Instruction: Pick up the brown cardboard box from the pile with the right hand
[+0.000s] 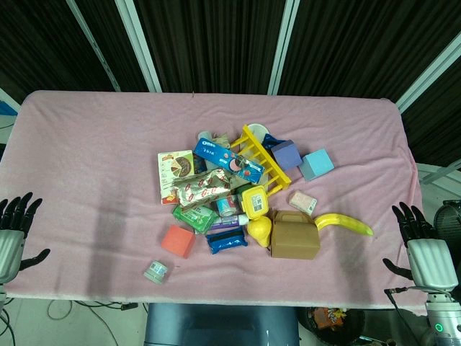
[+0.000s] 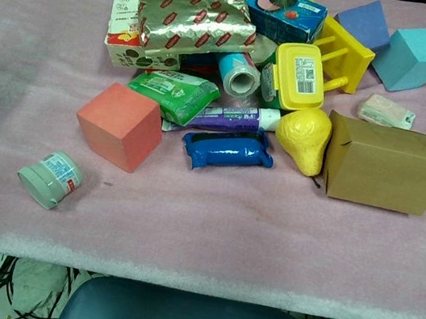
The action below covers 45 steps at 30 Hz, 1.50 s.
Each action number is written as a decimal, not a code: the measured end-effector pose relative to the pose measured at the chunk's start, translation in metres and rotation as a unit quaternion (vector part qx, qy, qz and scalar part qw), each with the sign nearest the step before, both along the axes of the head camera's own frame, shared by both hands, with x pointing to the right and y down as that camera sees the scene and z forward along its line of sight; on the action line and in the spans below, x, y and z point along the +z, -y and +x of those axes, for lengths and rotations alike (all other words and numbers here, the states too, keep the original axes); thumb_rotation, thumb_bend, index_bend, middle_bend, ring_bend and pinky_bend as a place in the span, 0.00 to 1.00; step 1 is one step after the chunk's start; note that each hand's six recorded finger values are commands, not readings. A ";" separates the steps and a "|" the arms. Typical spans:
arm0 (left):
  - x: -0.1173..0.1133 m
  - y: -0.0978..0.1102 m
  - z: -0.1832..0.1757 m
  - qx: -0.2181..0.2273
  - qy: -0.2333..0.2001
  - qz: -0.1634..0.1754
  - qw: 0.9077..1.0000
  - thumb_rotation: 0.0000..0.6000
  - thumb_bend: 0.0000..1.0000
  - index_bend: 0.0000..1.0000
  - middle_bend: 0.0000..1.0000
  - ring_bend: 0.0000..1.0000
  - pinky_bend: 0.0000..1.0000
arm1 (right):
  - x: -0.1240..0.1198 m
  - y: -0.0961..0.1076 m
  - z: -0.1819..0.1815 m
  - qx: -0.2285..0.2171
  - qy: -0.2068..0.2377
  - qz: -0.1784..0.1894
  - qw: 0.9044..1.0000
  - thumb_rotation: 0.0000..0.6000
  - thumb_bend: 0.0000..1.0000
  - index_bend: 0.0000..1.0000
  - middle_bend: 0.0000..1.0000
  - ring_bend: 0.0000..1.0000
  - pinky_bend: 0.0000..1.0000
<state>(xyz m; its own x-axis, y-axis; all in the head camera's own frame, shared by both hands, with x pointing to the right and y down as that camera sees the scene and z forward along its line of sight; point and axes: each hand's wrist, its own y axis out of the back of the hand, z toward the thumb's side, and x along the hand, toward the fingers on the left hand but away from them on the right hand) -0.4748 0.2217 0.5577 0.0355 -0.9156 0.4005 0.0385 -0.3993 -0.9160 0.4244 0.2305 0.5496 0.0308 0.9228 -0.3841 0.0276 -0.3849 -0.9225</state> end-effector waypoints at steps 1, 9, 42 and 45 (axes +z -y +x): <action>0.000 0.000 0.000 -0.001 -0.001 -0.001 1.000 1.00 0.00 0.00 0.00 0.00 0.00 | 0.000 0.000 0.000 0.000 0.000 0.000 1.000 1.00 0.00 0.00 0.00 0.00 0.22; 0.000 0.000 -0.001 -0.007 -0.004 -0.002 1.000 1.00 0.00 0.00 0.00 0.00 0.00 | 0.000 0.000 0.000 0.003 0.001 -0.002 1.000 1.00 0.00 0.00 0.00 0.00 0.22; -0.004 0.001 -0.003 -0.017 -0.023 0.000 1.000 1.00 0.00 0.00 0.00 0.00 0.00 | 0.033 -0.003 -0.098 -0.080 0.053 -0.086 0.992 1.00 0.00 0.00 0.00 0.00 0.22; -0.004 0.002 -0.004 -0.018 -0.025 -0.001 1.000 1.00 0.00 0.00 0.00 0.00 0.00 | 0.040 -0.001 -0.118 -0.094 0.060 -0.094 0.989 1.00 0.00 0.00 0.00 0.00 0.22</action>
